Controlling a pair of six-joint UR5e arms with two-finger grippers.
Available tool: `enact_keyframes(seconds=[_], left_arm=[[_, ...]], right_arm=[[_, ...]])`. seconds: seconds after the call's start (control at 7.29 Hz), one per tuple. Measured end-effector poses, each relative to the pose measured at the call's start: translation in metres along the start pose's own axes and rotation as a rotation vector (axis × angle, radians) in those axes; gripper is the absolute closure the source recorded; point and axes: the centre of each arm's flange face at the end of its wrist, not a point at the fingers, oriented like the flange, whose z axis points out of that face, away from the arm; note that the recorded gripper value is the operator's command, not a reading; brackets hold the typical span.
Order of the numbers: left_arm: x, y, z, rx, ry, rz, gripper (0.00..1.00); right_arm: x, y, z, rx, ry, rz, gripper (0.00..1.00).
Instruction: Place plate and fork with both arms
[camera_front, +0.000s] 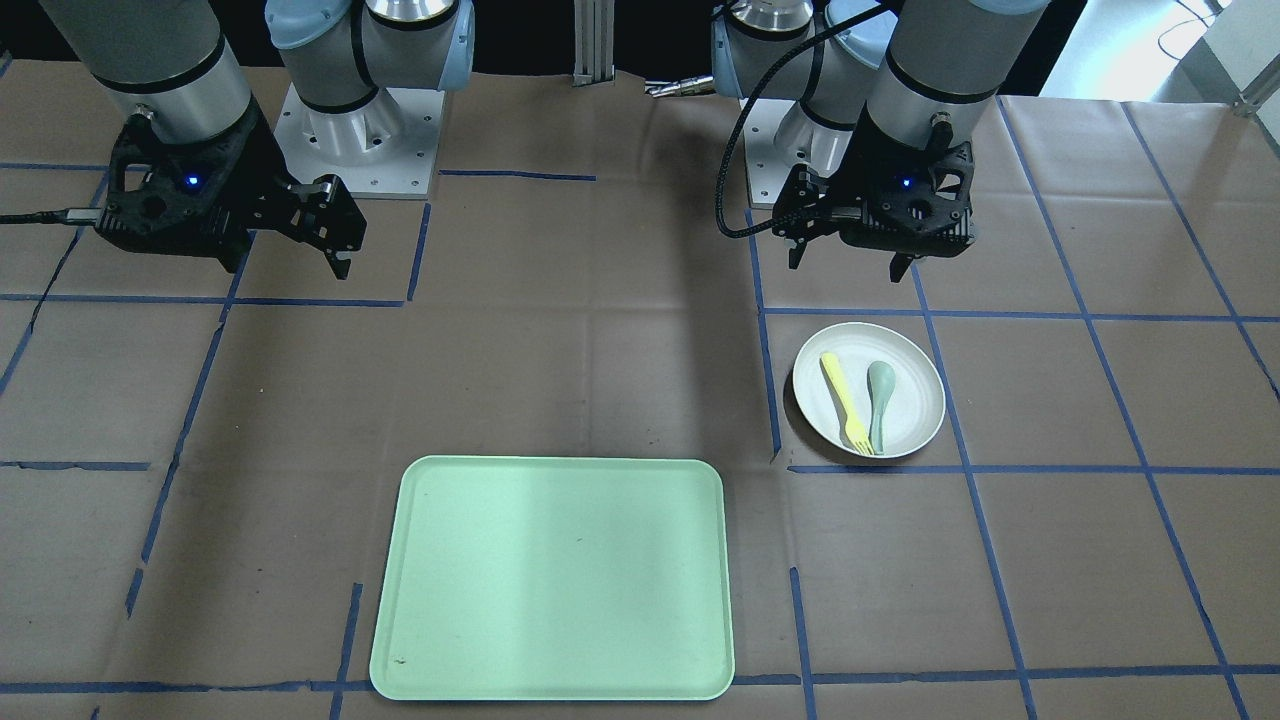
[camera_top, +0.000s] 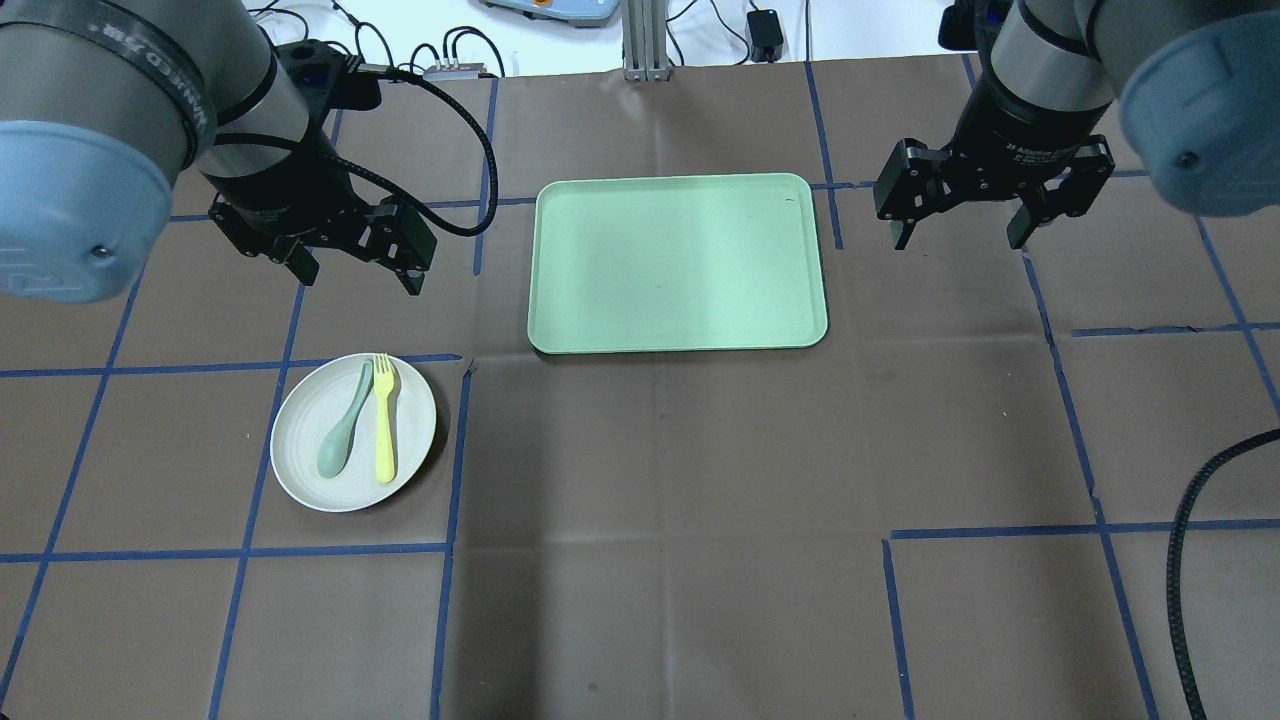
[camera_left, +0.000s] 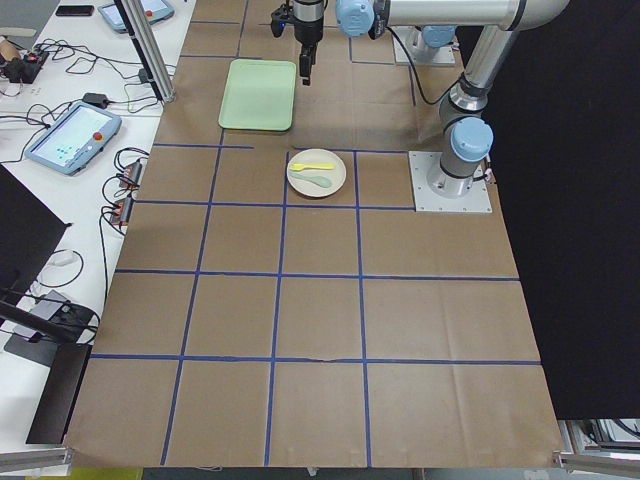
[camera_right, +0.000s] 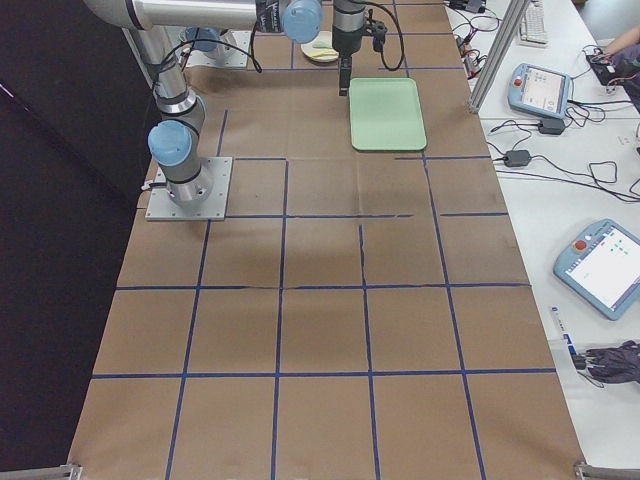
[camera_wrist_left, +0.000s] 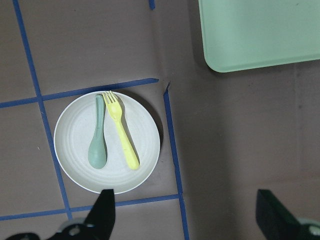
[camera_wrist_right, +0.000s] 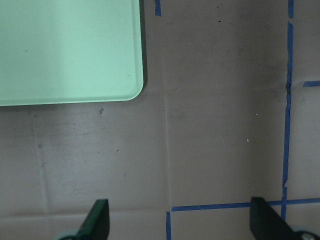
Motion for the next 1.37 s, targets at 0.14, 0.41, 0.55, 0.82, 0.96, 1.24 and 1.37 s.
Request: enact_keyframes(seconds=[0.14, 0.41, 0.55, 0.82, 0.96, 1.24, 1.37], left_arm=[[-0.001, -0.004, 0.002, -0.005, 0.000, 0.000, 0.00], [-0.001, -0.002, 0.003, -0.007, -0.003, 0.003, 0.00], [-0.001, -0.002, 0.001, -0.005, -0.001, 0.007, 0.00], [-0.004, -0.001, 0.001, -0.001, 0.001, -0.003, 0.00], [-0.008, -0.001, 0.005, -0.010, -0.001, -0.013, 0.00], [-0.020, 0.000, 0.011, -0.033, 0.002, -0.042, 0.00], [-0.030, 0.002, 0.014, -0.061, 0.008, -0.066, 0.00]], right_arm=[[0.000, 0.000, 0.000, -0.001, -0.002, 0.000, 0.00], [0.000, 0.001, 0.001, -0.002, -0.006, 0.000, 0.00], [0.000, 0.001, 0.002, -0.003, -0.006, 0.001, 0.00], [0.000, 0.002, 0.002, -0.004, -0.006, 0.001, 0.00], [0.000, 0.002, 0.002, -0.004, -0.006, 0.001, 0.00], [0.000, 0.002, 0.002, -0.004, -0.006, 0.001, 0.00], [0.000, 0.002, 0.002, -0.004, -0.006, 0.001, 0.00]])
